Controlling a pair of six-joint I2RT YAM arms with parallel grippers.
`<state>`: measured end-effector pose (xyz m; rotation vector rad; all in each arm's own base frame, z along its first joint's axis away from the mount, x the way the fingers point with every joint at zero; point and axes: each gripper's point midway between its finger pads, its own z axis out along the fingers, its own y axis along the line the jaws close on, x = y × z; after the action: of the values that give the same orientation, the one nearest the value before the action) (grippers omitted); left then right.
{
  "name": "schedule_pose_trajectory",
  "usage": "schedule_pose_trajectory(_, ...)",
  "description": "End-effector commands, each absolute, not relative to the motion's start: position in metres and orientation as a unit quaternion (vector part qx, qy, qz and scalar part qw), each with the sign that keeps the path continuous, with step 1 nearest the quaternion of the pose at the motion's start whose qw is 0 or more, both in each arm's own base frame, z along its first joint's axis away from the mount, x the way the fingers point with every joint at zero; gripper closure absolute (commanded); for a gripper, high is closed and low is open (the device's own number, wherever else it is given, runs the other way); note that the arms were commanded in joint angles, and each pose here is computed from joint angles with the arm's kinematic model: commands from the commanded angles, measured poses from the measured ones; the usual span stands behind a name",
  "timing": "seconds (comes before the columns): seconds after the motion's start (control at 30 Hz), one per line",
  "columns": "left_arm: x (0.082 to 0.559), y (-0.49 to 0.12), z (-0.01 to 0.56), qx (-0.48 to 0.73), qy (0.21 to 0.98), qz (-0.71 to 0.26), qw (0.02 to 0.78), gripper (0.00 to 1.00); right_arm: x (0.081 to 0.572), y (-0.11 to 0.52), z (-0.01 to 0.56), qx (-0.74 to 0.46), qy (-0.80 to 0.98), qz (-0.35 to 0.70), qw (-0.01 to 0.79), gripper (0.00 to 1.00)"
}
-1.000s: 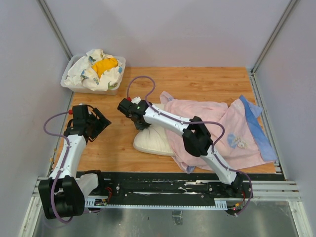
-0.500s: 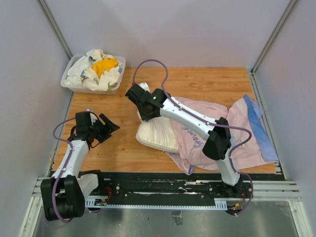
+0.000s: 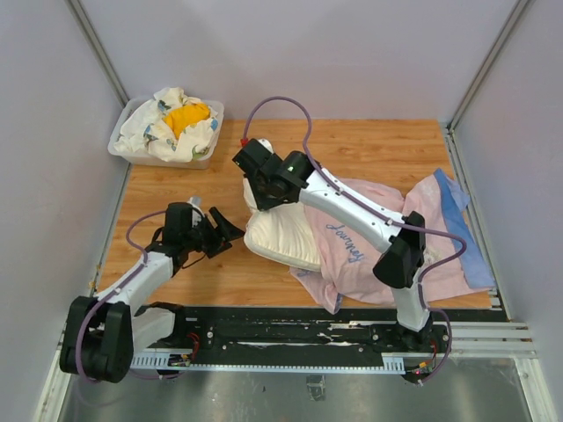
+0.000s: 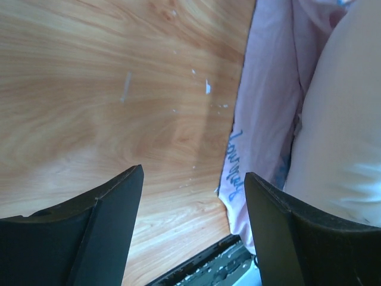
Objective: Put the pillow into the pillowcase
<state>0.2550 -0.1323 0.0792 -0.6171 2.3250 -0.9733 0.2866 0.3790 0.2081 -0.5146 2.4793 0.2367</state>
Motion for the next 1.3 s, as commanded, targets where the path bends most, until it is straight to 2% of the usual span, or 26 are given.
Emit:
schedule_pose_trajectory(0.0,0.269,-0.157,0.086,-0.228,0.851,-0.380,0.281,0.27,0.290,0.374,0.258,-0.169,0.915,0.149,0.334,0.99)
schedule_pose_trajectory(0.3,0.273,-0.204,0.079,-0.208,0.851,-0.405,0.262,0.27,0.287,0.359,0.292,-0.148,0.900,0.205,0.354,0.99)
schedule_pose_trajectory(0.6,0.278,-0.260,0.055,-0.174,0.872,-0.398,0.225,0.28,0.284,0.347,0.300,-0.141,0.896,0.217,0.362,0.99)
schedule_pose_trajectory(1.0,0.283,-0.295,0.029,-0.161,0.885,-0.386,0.202,0.31,0.284,0.337,0.308,-0.134,0.891,0.228,0.369,0.99)
schedule_pose_trajectory(1.27,0.281,-0.312,0.017,-0.158,0.883,-0.400,0.188,0.40,0.286,0.333,0.306,-0.129,0.893,0.226,0.367,0.99)
